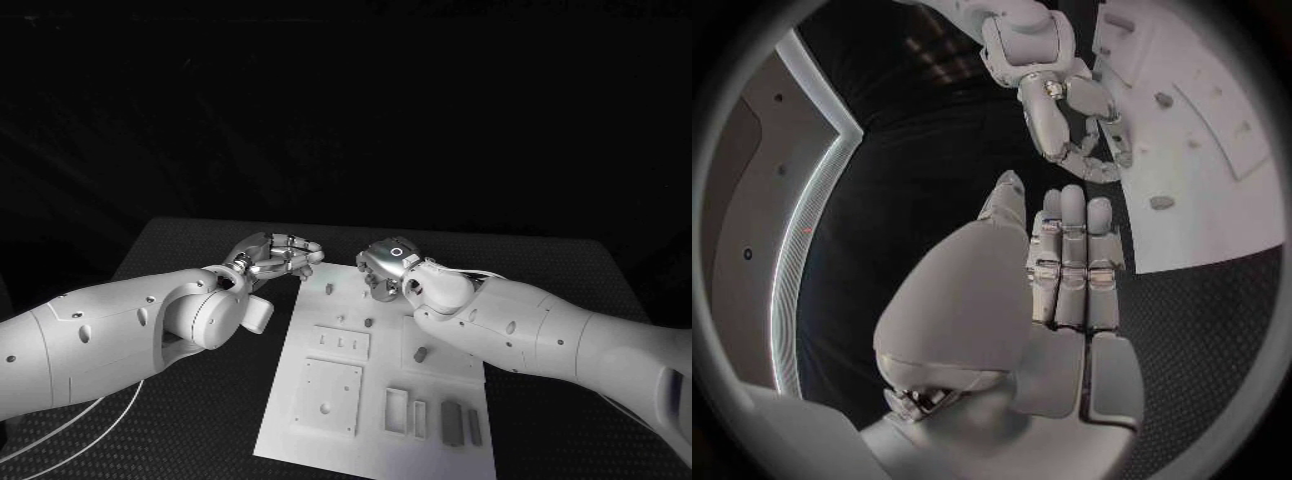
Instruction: Assemble the parts on the task board
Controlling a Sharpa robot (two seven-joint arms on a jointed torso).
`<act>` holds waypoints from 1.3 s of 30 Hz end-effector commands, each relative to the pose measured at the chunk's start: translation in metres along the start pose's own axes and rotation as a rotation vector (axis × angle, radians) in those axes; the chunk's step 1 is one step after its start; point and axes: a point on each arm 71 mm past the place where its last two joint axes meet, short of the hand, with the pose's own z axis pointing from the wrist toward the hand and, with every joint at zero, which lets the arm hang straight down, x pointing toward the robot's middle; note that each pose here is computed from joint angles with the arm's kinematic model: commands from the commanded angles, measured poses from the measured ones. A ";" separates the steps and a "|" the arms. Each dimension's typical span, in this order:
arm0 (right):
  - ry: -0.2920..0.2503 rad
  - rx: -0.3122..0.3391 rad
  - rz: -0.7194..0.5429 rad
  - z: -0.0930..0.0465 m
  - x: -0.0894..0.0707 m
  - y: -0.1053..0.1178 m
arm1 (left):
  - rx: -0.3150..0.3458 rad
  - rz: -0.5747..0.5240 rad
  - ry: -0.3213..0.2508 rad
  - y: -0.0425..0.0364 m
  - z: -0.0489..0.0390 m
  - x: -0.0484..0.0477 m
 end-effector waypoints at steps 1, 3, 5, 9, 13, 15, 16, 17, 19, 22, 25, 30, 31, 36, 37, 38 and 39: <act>0.019 0.016 0.021 -0.001 0.002 -0.003 | 0.008 -0.003 0.015 -0.0014 0.0002 0.0016; 0.018 0.014 0.023 -0.002 0.002 -0.003 | 0.008 -0.003 0.014 -0.0014 0.0001 0.0014; 0.012 0.014 0.025 -0.002 0.001 -0.003 | 0.008 -0.003 0.013 -0.0014 0.0000 0.0010; 0.009 0.013 0.031 -0.005 0.001 -0.004 | 0.008 -0.003 0.011 -0.0013 -0.0001 0.0003; -0.017 0.011 0.049 -0.008 -0.002 -0.005 | 0.007 -0.002 0.008 -0.0011 -0.0006 -0.0012; -0.036 0.007 0.065 -0.010 -0.004 -0.005 | 0.007 -0.002 0.006 -0.0011 -0.0006 -0.0017; -0.045 0.008 0.080 -0.012 -0.005 -0.006 | 0.008 -0.002 0.006 -0.0011 -0.0007 -0.0021; -0.057 0.003 0.091 -0.015 -0.007 -0.006 | 0.008 -0.002 0.005 -0.0011 -0.0008 -0.0026; -0.073 -0.003 0.116 -0.019 -0.013 -0.007 | 0.008 -0.001 0.001 -0.0011 -0.0015 -0.0044; -0.100 0.003 0.183 -0.025 -0.026 -0.014 | 0.008 0.000 -0.007 -0.0012 -0.0023 -0.0076; -0.099 0.019 0.241 -0.032 -0.036 -0.025 | 0.010 0.002 -0.016 -0.0015 -0.0032 -0.0107; -0.079 0.049 0.289 -0.049 -0.046 -0.048 | 0.011 0.004 -0.025 -0.0012 -0.0033 -0.0148; -0.072 0.057 0.298 -0.053 -0.047 -0.054 | 0.011 0.005 -0.027 -0.0011 -0.0034 -0.0157; 0.003 0.114 0.332 -0.068 -0.044 -0.081 | 0.010 0.007 -0.035 -0.0006 -0.0030 -0.0190; 0.017 0.130 0.345 -0.070 -0.042 -0.086 | 0.010 0.007 -0.035 -0.0005 -0.0027 -0.0192; 0.033 0.142 0.352 -0.072 -0.040 -0.091 | 0.010 0.007 -0.035 -0.0005 -0.0025 -0.0192; 0.046 0.147 0.355 -0.073 -0.038 -0.095 | 0.010 0.007 -0.035 -0.0005 -0.0024 -0.0192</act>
